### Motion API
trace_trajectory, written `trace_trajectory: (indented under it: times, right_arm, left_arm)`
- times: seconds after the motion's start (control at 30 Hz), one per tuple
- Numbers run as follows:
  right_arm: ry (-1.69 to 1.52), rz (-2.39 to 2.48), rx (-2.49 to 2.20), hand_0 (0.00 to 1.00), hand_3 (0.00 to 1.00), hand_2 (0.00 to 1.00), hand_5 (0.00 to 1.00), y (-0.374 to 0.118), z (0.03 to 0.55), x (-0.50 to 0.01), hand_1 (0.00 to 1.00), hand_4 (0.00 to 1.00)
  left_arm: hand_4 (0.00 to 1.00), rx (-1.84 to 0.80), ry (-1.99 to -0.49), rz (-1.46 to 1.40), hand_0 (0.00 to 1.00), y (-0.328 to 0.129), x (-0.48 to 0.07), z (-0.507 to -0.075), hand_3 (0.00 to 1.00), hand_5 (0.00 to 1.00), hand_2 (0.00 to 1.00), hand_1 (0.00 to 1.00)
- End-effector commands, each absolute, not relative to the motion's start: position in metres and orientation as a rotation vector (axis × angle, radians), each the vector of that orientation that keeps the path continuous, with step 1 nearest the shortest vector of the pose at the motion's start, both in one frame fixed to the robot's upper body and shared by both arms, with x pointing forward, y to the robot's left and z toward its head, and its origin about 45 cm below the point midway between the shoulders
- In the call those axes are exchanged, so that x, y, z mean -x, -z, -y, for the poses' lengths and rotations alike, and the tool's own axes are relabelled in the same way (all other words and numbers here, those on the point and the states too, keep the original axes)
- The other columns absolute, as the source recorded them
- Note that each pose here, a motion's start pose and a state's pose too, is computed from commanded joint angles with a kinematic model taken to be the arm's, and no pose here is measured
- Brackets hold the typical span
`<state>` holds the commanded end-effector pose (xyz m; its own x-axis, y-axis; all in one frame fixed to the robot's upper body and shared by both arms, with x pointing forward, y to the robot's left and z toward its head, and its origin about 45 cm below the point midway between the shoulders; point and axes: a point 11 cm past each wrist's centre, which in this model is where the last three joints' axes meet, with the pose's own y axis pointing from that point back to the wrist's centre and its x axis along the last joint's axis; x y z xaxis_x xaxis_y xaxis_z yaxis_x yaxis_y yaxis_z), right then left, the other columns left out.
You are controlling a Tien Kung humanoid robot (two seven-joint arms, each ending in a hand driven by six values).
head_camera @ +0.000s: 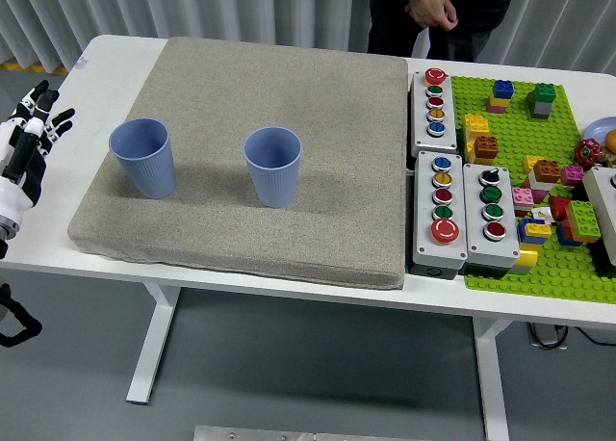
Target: Pick cup pour cup place
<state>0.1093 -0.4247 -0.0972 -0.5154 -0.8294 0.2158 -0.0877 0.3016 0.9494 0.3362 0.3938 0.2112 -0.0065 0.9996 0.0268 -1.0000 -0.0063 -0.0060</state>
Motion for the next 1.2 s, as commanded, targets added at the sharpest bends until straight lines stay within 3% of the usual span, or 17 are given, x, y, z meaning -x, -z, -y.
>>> trace_trajectory:
  times: [0.2, 0.23, 1.2]
  right_arm:
    - [1.271, 1.832, -0.824, 0.721, 0.698, 0.737, 0.302, 0.097, 0.424, -0.111, 0.689, 0.321]
    - [1.271, 1.832, -0.825, 0.721, 0.698, 0.737, 0.302, 0.097, 0.424, -0.111, 0.688, 0.321]
    - [1.281, 1.817, -0.819, 0.721, 0.699, 0.737, 0.304, 0.1, 0.42, -0.105, 0.688, 0.319]
  left_arm:
    - [0.819, -0.043, -1.548, 0.017, 0.896, -0.203, -0.335, -0.386, 0.998, 0.191, 0.998, 0.875]
    - [0.798, -0.047, -1.543, 0.014, 0.899, -0.2, -0.335, -0.385, 0.998, 0.138, 0.998, 0.884]
    - [0.809, -0.115, -1.512, -0.004, 0.907, -0.177, -0.333, -0.375, 0.998, 0.128, 0.998, 0.891]
